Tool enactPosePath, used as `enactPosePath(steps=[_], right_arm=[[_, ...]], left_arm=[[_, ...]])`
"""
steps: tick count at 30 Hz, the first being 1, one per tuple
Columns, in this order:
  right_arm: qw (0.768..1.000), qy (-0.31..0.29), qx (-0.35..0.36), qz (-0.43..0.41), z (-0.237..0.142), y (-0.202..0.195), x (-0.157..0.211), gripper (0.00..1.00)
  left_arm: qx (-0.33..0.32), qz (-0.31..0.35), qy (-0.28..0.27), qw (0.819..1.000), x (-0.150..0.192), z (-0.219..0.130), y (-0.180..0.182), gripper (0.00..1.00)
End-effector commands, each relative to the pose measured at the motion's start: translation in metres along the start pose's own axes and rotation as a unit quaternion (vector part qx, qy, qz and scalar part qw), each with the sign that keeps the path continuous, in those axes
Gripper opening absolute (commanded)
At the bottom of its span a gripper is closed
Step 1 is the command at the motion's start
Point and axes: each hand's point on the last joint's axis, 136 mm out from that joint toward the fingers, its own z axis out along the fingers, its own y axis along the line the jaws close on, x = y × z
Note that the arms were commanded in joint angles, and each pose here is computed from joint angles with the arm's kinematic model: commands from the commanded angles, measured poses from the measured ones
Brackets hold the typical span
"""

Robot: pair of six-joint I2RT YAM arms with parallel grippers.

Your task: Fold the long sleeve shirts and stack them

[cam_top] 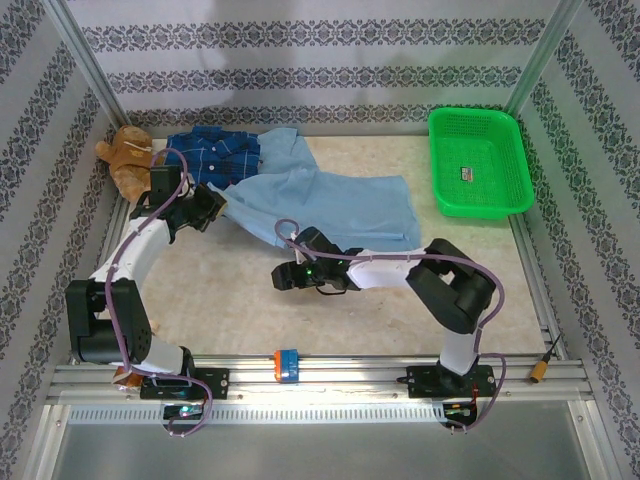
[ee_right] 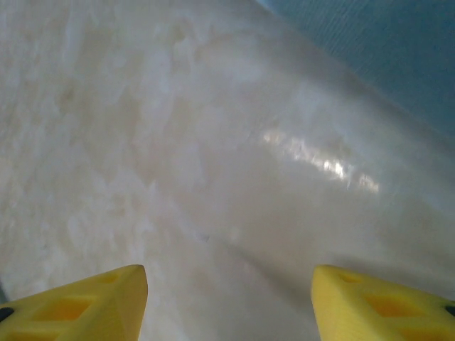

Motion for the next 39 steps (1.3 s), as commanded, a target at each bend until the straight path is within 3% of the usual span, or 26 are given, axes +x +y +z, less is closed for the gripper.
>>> enactPosePath(steps=[1,19,28,31,36,39], right_arm=[[0.996,-0.085,-0.013,-0.034,0.01,0.017,-0.035,0.63],[0.981,-0.141,0.12,0.064,0.055,-0.018,-0.092,0.62],[0.958,-0.168,0.183,0.141,0.055,-0.039,-0.116,0.59],[0.948,-0.166,0.213,0.169,0.055,-0.045,-0.121,0.58],[0.95,-0.166,0.192,0.18,0.07,-0.032,-0.136,0.57],[0.948,-0.142,0.223,0.179,0.074,-0.04,-0.128,0.51]], left_arm=[[0.052,0.02,-0.015,0.998,-0.006,-0.014,-0.038,0.07],[0.064,0.033,-0.018,0.997,-0.019,0.001,-0.055,0.07],[0.058,0.033,-0.005,0.998,-0.012,0.007,-0.045,0.07],[0.056,0.034,-0.002,0.998,-0.011,0.009,-0.042,0.07],[0.052,0.035,0.004,0.998,-0.008,0.011,-0.038,0.07],[0.048,0.038,0.007,0.998,-0.005,0.011,-0.034,0.06]])
